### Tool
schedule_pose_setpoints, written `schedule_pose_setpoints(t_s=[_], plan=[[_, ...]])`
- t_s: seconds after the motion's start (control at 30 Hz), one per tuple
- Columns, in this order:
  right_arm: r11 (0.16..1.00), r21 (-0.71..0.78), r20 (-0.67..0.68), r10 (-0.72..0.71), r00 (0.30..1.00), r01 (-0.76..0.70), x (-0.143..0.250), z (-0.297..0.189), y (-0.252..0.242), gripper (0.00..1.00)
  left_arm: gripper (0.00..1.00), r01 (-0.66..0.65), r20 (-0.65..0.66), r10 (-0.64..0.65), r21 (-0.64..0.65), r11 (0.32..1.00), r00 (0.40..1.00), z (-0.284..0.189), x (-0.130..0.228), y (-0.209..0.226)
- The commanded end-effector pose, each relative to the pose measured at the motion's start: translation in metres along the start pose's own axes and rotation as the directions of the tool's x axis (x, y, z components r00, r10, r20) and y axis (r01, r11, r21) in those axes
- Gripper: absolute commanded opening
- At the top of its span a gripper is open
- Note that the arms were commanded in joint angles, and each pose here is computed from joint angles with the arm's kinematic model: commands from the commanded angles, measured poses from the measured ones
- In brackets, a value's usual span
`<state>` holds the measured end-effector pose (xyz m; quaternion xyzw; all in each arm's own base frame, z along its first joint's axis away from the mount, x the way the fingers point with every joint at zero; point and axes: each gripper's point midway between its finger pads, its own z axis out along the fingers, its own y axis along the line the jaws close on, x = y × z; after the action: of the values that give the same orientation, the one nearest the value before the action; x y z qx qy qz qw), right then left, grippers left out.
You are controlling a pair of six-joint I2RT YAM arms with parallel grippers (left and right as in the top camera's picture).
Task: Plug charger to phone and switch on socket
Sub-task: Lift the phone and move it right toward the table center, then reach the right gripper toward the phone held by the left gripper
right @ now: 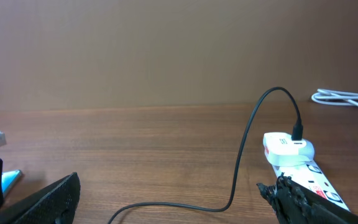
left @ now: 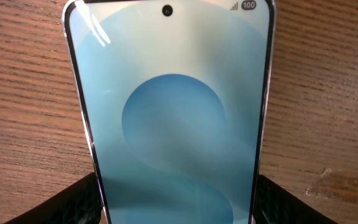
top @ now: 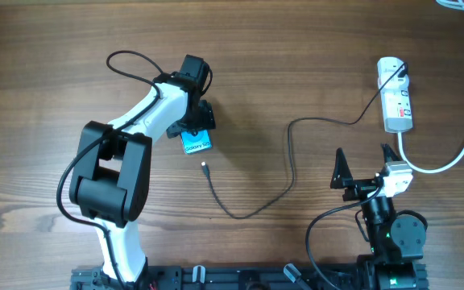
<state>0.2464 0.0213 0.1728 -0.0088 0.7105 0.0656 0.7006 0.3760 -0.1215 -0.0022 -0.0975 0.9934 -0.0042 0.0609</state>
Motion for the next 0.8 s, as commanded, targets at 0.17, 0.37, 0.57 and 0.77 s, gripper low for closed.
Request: schedule_pose_setpoints(t_s=[0.17,0.37,0.57,0.77], plan=[[1.0,-0.005,0.009,-0.014,1.0,0.014,-0.002,-0.0004,0.0004,1.0,0.92,-0.022,-0.068,0.026,0.051,0.998,0.997,0.0113,0.0146,-0.0065],[1.0,-0.005,0.009,-0.014,1.0,0.014,-0.002,-0.0004,0.0004,1.0,0.82,0.052,-0.07,-0.049,0.046,0.998,0.996,0.0113,0.0144,-0.0068],[1.0,-0.005,0.009,-0.014,1.0,0.014,-0.002,-0.0004,0.0004,1.0,0.79,0.053,-0.071,-0.049,0.046,0.998,0.996,0.0113,0.0146,-0.0067],[1.0,-0.005,0.009,-0.014,1.0,0.014,-0.002,-0.0004,0.0004,1.0,0.73,0.053,-0.077,-0.049,0.046,0.998,0.996,0.0112,0.0159,-0.0067]])
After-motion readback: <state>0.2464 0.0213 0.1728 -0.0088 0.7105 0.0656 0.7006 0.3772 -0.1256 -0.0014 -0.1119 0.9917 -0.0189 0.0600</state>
